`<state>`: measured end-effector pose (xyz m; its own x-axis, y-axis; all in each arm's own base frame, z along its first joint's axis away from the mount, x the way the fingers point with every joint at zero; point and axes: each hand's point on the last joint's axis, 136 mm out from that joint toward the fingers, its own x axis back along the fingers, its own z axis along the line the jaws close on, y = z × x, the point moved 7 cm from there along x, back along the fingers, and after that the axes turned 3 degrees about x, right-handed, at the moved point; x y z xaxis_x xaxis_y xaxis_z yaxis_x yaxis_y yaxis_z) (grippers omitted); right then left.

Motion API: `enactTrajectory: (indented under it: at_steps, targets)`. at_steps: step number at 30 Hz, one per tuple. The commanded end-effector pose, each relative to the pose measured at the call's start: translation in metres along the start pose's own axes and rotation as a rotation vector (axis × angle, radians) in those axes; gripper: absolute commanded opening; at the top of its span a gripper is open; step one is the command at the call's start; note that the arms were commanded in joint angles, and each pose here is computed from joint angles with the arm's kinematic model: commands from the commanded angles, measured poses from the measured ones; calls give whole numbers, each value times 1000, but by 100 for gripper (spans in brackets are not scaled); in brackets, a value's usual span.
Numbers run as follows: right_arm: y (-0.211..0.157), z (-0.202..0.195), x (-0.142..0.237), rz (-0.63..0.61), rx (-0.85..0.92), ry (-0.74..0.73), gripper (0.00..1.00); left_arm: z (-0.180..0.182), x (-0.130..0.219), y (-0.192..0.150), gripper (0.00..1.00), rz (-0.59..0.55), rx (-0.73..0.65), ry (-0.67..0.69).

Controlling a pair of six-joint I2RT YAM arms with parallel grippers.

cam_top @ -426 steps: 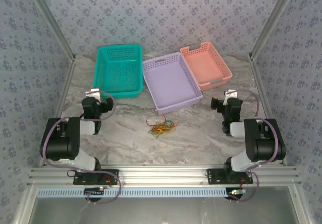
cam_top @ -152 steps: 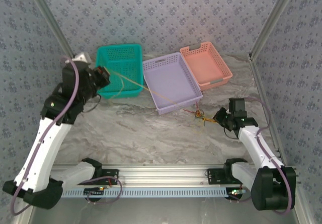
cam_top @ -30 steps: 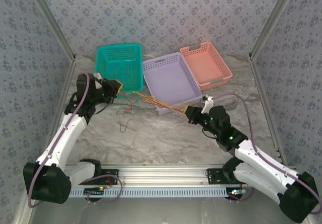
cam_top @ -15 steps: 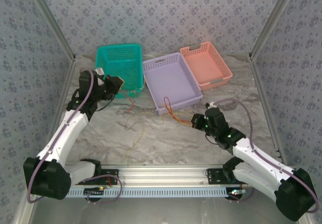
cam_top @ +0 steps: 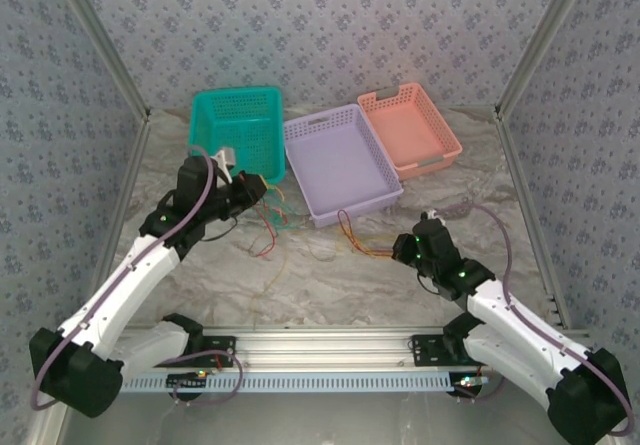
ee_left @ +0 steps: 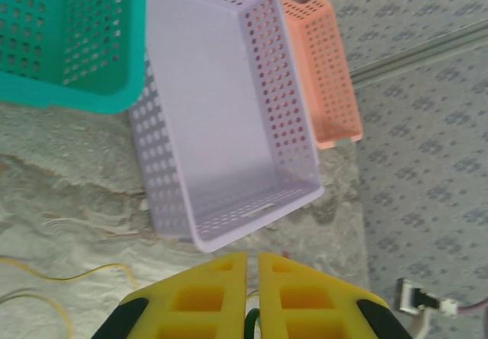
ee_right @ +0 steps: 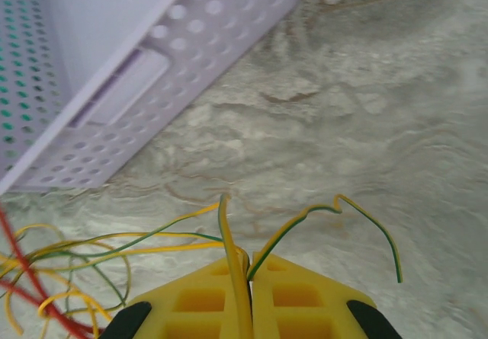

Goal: Untangle the cables

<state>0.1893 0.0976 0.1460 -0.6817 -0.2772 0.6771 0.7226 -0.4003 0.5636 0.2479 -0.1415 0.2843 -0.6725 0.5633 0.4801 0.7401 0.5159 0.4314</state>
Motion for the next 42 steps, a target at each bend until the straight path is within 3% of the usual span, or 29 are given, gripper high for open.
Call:
enactTrajectory:
  at_steps: [1, 3, 10, 12, 15, 19, 24, 32, 36, 42]
  targets:
    - [-1, -19, -2, 31, -12, -112, 0, 19, -1, -8, 0, -11, -62, 109]
    - [1, -23, -5, 51, -34, -120, 2, 28, -11, -17, 0, 24, -57, 134]
    - [10, -6, 1, 67, 42, -122, 42, 61, -47, -68, 0, 103, 13, 211]
    - [12, 8, 7, 50, 113, -110, 47, 71, -51, -76, 0, 96, 35, 249]
    - [13, 31, 3, 64, 196, -95, 46, 83, -51, -79, 0, 66, 54, 274]
    - [12, 63, -38, 148, 256, -70, 32, 86, -48, -75, 0, 27, 43, 306]
    - [10, 112, -96, 225, 342, -65, 30, 89, -48, -70, 0, 10, 30, 341]
    - [35, 168, -160, 240, 350, -17, 30, 94, -47, -54, 0, -10, 11, 382]
    - [30, 176, -158, 255, 360, 10, 31, 92, -45, -47, 0, -14, 2, 385]
    - [7, 154, -95, 180, 408, 41, 43, 90, -44, -46, 0, -10, -13, 378]
